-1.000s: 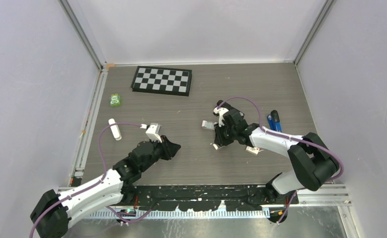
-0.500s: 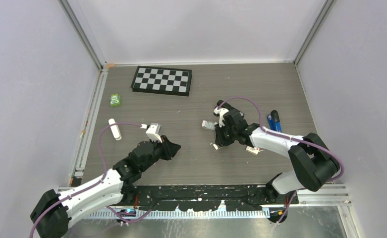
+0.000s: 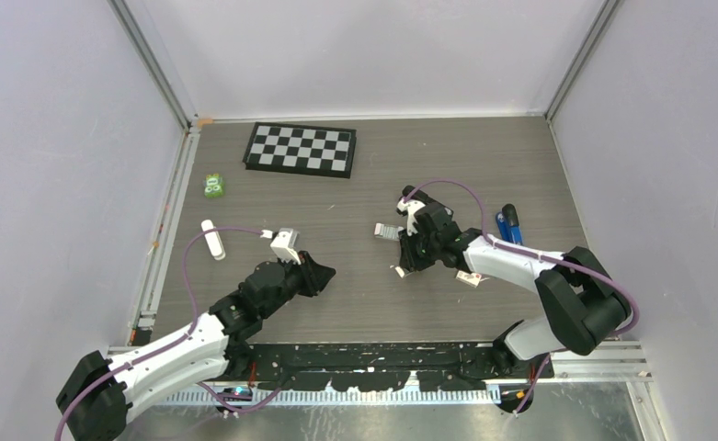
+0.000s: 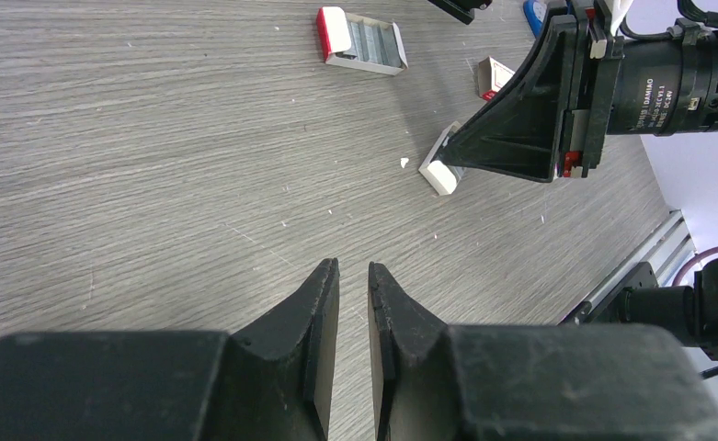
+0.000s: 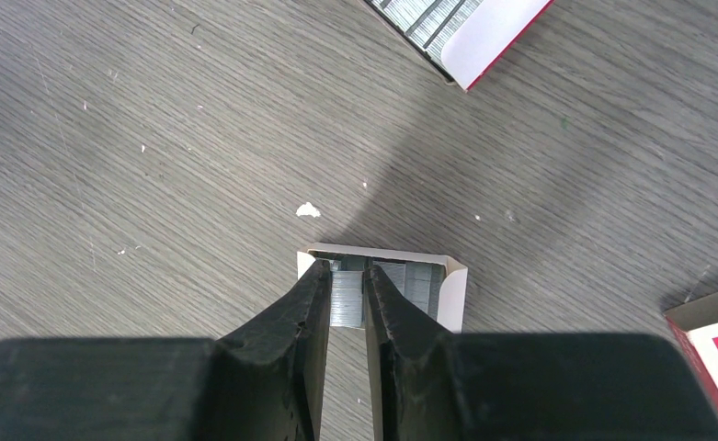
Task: Unload the staples from the stapler
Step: Place the staple in the staple box.
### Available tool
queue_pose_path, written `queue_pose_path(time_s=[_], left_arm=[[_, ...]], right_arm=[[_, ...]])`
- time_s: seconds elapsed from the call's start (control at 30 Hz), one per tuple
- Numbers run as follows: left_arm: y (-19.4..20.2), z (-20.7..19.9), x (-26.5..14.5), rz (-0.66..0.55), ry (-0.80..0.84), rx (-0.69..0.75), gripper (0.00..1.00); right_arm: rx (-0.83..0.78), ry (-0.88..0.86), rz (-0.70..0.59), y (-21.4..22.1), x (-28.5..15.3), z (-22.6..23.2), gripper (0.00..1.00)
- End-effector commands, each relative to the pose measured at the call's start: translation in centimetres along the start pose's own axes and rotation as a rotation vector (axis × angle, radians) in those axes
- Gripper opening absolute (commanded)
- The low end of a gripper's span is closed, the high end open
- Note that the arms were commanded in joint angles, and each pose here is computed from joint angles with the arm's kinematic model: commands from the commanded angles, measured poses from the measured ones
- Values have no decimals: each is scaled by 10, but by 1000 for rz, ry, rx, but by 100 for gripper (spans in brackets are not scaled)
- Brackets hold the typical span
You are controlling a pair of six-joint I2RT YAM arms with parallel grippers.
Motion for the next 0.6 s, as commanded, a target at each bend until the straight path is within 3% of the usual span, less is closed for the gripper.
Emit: queue_pose_path(time_s=[0.0,0.57], left_arm=[[-11,-17,1,-43,68,-5,20],[-12,-17,1,-46,71,-7,20]], right_arm=[[3,26,-83,-20,-10,-2,25],[2,28,-84,-21,-11,-2,25]])
Point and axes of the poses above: each gripper's point midway between its finger pads, its own x axis out along the fingers, its own z axis along the line the jaws close on, y = z × x, the point moved 9 cm from there along -x, back along the fingers, and after that the axes turned 15 degrees about -x, right-handed, at the moved point
